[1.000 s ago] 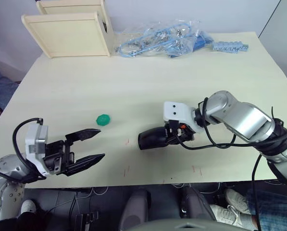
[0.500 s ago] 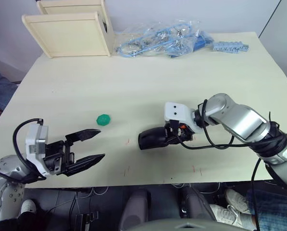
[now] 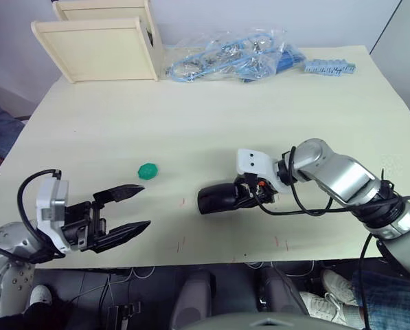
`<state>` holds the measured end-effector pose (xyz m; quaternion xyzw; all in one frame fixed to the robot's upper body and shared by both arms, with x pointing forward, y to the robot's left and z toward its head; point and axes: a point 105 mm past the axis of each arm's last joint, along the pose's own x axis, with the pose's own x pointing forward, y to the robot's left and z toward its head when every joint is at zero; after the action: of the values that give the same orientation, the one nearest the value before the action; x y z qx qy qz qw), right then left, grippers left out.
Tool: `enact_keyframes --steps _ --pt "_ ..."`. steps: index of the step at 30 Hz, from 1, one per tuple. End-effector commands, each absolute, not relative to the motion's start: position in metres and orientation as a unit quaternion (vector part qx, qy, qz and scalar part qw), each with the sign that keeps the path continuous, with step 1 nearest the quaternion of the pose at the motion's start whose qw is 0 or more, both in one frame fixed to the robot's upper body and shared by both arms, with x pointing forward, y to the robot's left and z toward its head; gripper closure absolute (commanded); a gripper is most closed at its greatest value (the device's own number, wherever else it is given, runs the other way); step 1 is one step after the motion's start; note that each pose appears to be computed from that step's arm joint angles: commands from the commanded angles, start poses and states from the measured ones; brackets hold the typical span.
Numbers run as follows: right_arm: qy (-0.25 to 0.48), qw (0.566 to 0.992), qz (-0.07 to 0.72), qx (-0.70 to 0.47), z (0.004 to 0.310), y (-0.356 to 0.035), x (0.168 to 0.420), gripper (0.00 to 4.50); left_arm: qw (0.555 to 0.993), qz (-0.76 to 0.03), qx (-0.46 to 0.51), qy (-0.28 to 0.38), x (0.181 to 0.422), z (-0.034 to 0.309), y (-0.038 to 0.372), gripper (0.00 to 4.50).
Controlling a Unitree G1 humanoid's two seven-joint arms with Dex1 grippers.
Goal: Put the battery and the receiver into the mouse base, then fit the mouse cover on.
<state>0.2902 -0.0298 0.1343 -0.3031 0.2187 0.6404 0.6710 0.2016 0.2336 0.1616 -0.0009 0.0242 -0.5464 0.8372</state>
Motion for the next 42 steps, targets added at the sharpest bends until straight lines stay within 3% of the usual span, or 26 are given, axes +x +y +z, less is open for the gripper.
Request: enact_keyframes --steps 1,42 --pt "0.19 0.675 0.644 -0.305 0.1445 -0.0288 0.2927 1.69 0.836 -0.548 0.013 0.015 0.1981 0.1691 0.2359 0.0" --pt "0.192 0.636 0.673 -0.326 0.1363 -0.0236 0.2996 1.69 0.835 -0.549 0.015 0.019 0.195 0.1658 0.236 0.0"
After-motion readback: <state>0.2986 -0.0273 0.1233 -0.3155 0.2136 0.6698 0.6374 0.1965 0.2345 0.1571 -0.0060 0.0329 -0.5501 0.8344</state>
